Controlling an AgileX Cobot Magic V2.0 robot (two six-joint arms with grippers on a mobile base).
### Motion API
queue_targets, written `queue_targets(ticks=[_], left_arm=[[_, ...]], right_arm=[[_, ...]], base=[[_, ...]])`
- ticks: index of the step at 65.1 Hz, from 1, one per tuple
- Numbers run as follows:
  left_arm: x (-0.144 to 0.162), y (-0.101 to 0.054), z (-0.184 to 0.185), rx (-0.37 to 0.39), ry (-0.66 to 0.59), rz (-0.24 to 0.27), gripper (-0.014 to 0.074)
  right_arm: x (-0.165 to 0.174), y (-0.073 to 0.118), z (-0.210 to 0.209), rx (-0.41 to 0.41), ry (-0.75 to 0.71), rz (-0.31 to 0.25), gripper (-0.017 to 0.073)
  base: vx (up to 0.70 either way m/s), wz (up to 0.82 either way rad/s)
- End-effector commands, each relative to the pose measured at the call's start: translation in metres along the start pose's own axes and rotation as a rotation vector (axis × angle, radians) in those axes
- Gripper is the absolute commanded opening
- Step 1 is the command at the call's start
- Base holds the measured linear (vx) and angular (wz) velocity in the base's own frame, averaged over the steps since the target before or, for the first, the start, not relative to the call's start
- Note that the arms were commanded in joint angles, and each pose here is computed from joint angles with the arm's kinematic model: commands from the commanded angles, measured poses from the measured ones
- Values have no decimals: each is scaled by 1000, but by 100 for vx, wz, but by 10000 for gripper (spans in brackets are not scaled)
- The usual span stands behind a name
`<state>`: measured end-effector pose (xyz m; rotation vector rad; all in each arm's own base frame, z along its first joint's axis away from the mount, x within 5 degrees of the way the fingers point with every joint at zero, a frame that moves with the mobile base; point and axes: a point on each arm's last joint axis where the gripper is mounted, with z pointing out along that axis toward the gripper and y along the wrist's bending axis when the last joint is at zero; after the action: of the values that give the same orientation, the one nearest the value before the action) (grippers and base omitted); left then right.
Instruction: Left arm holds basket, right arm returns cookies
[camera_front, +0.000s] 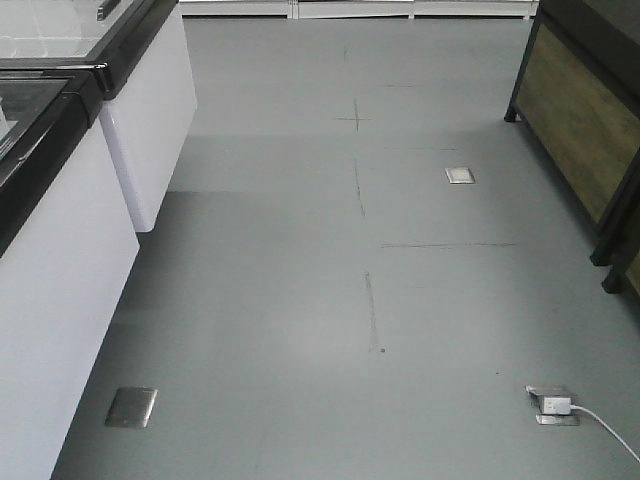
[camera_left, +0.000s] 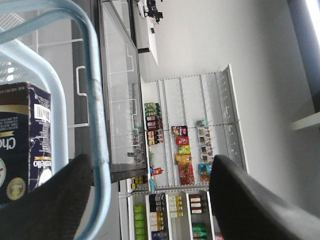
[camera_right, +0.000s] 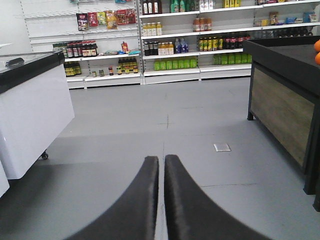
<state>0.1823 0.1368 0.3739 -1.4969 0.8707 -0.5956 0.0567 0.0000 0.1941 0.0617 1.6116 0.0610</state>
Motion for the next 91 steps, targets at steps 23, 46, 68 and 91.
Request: queue_targets(ticks=[23,46,68,91], left_arm=[[-8,-9,16,222,-56,-8,461],[-7,18,16,350,-93,-61,428],[-7,26,23,360,-103,-81,428],[-5,44,37,239,-85,-103,428]], right_arm=[[-1,0,0,-2,-66,-12,-6],[-1,0,0,-2,-66,-12,-6],[-1,0,0,-2,-66,-12,-6],[-1,0,0,-2,-66,-12,-6]], base=[[0,0],[0,0],[0,0],[0,0]])
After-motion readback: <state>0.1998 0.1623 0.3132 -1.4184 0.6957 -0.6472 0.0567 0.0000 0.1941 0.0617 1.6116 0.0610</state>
